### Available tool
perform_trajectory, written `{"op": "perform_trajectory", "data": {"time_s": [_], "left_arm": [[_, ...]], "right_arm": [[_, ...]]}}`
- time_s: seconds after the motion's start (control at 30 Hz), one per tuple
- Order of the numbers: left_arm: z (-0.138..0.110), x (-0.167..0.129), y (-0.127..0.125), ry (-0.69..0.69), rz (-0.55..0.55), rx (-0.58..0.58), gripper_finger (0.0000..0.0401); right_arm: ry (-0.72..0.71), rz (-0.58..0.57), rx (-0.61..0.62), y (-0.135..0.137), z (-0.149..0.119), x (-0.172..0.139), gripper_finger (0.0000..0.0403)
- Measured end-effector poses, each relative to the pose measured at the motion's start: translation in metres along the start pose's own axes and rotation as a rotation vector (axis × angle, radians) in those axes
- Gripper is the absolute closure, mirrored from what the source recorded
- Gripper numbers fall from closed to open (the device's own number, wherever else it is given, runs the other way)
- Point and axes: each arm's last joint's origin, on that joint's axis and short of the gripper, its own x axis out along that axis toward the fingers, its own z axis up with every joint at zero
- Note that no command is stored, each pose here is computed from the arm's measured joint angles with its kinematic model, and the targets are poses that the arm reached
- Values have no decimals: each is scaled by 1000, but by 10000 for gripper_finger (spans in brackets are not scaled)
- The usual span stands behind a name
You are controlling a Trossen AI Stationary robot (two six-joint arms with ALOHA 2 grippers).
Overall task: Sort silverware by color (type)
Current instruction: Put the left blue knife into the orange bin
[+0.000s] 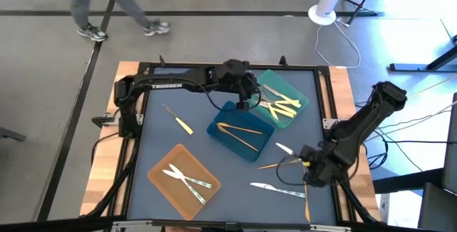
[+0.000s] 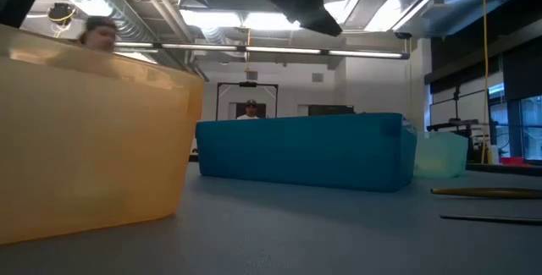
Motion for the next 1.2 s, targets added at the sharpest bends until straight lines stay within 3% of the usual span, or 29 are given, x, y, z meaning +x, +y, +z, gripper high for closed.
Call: {"op": "perform_trajectory", "data": {"time_s": [0.37,0.6,0.87,1.2], "left_arm": [[11,-26,-25,52,-88,-48,305],[6,-29,-39,131,-154,-133,305],[9,-32,-56,140,-316,-269,305],[7,-37,-78,228,-372,-296,305]], "right_arm": [[-51,115,-151,-7,48,-5,398],[-151,231,-267,-6,78,-7,398],[-239,309,-290,-14,106,-11,398],[-437,469,-454,-6,128,-22,398]]}}
